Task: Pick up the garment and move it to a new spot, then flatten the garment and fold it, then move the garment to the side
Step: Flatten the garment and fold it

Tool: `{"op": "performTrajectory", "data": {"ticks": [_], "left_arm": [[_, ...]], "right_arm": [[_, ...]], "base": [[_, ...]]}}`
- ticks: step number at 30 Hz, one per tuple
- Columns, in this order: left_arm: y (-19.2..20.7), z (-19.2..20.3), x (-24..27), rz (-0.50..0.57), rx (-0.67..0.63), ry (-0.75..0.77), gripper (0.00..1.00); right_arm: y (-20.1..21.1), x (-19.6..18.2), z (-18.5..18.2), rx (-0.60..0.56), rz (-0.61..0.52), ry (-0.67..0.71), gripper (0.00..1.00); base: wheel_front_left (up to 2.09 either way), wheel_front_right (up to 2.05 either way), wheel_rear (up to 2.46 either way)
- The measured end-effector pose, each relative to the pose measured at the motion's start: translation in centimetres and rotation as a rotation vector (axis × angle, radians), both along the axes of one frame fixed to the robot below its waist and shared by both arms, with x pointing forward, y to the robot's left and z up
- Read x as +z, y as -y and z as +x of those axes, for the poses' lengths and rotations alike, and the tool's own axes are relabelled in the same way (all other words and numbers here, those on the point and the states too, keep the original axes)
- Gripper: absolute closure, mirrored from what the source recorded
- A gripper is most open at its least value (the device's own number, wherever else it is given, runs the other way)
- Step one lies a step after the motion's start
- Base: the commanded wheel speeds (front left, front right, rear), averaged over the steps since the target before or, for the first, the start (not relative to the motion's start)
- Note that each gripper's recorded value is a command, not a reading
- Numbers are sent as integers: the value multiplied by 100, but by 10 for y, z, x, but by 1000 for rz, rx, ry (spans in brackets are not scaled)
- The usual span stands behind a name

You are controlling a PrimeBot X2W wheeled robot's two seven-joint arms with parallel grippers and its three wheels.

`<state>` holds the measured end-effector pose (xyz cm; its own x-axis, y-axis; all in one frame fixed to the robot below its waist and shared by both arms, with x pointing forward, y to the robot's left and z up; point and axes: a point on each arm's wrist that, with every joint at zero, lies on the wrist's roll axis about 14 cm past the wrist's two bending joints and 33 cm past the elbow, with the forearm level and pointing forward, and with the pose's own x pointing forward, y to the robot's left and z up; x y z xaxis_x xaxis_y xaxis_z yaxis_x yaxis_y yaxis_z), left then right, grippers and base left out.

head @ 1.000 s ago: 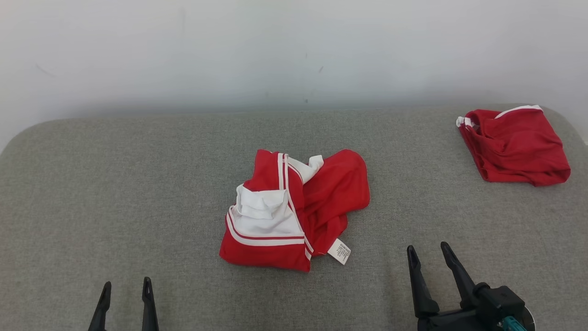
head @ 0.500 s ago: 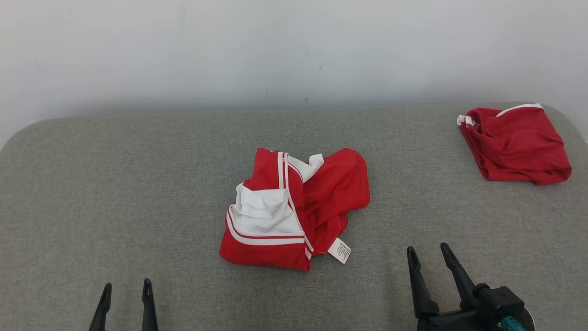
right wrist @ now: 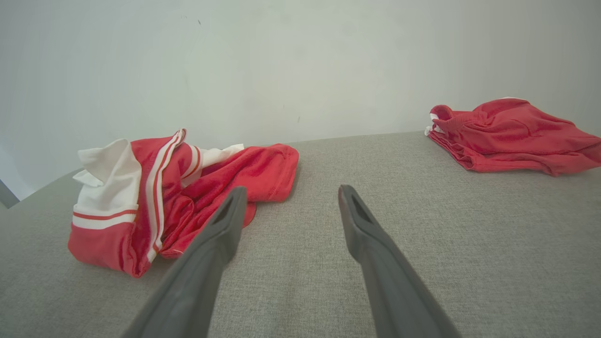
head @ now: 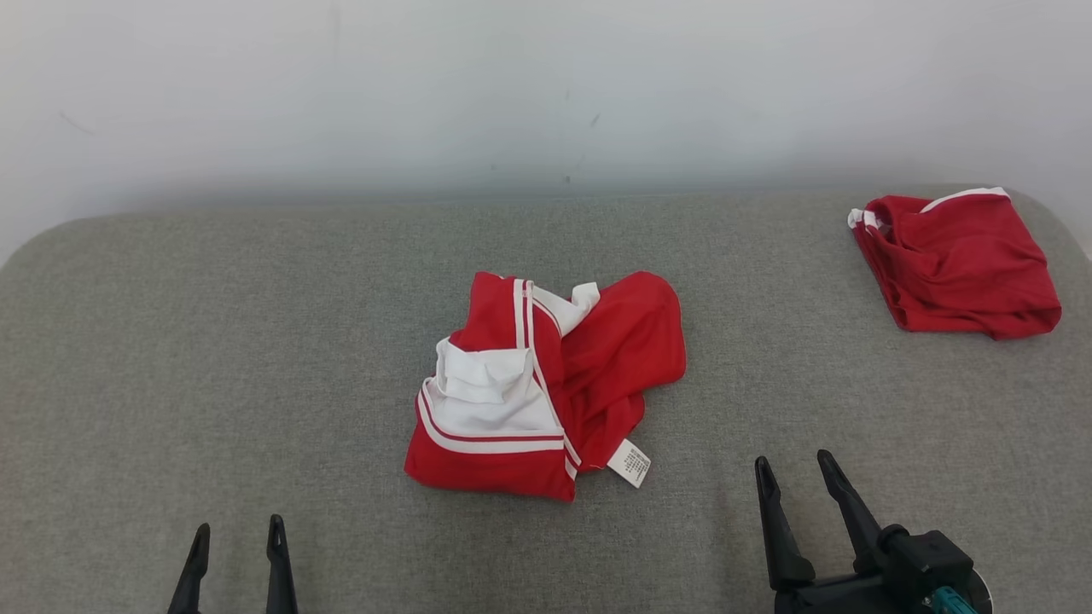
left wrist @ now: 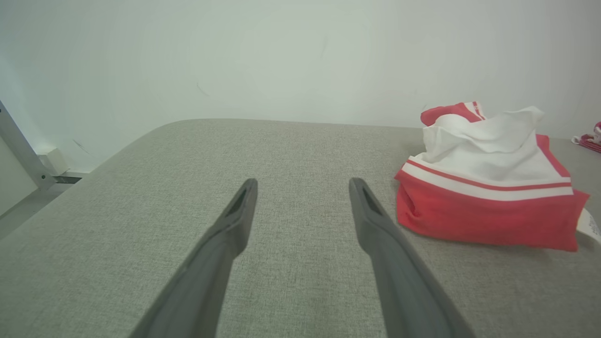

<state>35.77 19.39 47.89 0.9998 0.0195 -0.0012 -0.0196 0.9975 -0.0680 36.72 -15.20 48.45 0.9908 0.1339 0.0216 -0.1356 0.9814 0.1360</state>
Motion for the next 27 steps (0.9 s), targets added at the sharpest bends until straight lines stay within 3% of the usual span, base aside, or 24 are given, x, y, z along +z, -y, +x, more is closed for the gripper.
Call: {"op": "performTrajectory", "data": {"ticks": [19, 27], "left_arm": [[4, 3, -3, -3, -12, -8, 0], [31, 19, 11, -22, -107, 39, 0]], "right_arm": [[2, -3, 1, -6, 0, -8, 0], [2, -5, 2, -7, -1, -16, 0]], "base": [[0, 0, 0], [0, 0, 0]]}}
